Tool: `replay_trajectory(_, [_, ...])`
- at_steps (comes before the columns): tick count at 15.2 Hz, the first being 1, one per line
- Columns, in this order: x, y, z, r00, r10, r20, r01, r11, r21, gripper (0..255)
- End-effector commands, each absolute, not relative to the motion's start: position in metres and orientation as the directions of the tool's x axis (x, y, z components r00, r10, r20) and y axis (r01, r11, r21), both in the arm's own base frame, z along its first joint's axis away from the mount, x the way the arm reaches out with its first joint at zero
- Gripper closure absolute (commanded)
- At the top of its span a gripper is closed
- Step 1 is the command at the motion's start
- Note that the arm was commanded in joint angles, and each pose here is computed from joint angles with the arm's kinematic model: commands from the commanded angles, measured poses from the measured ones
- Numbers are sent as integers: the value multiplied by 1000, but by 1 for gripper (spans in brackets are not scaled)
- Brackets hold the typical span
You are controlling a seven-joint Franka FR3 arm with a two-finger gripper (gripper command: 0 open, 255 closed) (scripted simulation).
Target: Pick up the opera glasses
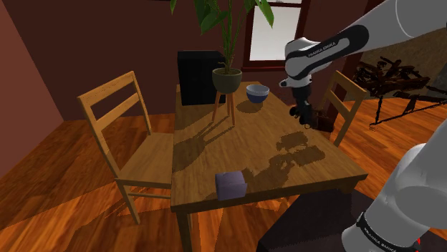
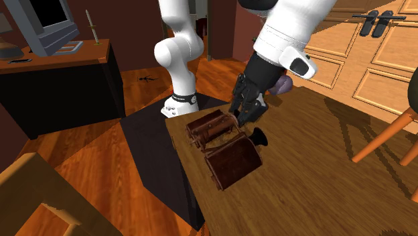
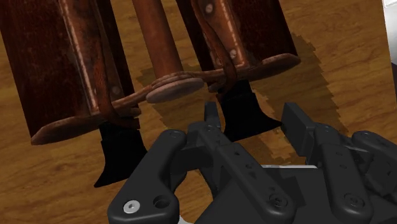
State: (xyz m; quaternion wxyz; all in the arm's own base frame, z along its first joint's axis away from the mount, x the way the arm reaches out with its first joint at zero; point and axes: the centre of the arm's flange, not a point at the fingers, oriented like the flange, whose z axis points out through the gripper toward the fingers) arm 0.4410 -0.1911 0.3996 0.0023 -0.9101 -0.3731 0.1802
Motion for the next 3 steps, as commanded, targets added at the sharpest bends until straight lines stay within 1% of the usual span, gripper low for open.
replay_trajectory(1, [440,-191,412,657,680,-326,679,-721,-138,255])
replay_trajectory(3, [440,-191,413,657,680,-326,679,-721,-138,255])
